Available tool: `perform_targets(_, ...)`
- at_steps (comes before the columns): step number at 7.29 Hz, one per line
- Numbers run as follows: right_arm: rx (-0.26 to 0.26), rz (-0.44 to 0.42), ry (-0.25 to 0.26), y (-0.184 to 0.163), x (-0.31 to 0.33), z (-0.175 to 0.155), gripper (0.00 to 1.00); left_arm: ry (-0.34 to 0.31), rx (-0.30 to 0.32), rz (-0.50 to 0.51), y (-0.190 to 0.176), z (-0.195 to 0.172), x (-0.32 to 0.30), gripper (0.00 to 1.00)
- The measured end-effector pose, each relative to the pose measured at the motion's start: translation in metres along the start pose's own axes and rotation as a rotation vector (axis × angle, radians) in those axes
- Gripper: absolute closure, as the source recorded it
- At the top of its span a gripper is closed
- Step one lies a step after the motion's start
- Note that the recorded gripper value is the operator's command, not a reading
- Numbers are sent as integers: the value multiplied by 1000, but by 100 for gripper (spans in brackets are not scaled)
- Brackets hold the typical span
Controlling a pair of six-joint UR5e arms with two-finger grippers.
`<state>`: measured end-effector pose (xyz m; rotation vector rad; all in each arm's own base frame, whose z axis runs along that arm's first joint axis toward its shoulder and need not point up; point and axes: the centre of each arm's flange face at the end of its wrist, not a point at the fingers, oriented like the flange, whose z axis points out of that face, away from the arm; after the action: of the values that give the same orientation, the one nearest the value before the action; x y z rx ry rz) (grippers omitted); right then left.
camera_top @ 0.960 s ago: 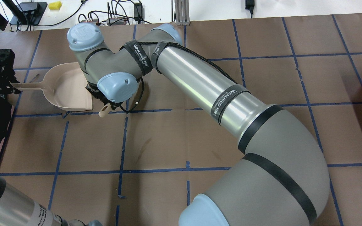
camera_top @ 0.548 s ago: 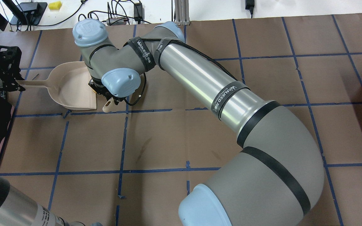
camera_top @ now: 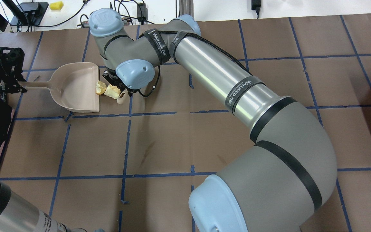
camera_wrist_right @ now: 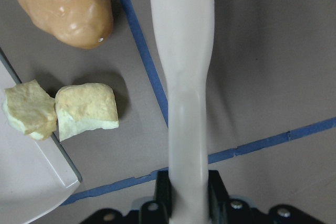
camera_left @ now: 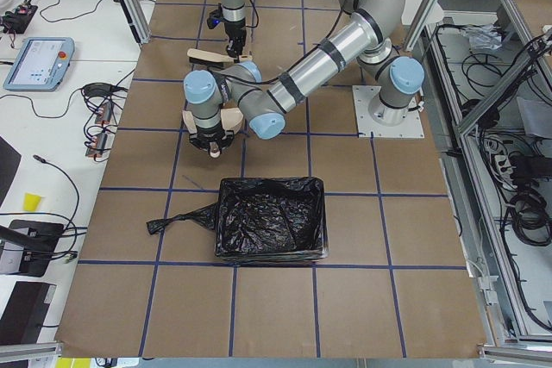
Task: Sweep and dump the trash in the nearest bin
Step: 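Sweep the yellow chunks into the dustpan with the brush in the right gripper, then sweep the brown lump into the dustpan with the right gripper's brush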
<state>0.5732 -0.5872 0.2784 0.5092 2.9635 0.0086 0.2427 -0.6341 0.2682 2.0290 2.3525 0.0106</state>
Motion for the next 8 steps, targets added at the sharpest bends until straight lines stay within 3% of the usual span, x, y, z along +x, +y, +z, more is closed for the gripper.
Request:
perform_targets(6,-2,-52,-40,25,-30,44,100,7,2,-22,-3,-2,7,88)
perform_targets(8,-37,-140,-80,50,-48,47,100,5,0,-25,-3,-3,7,88)
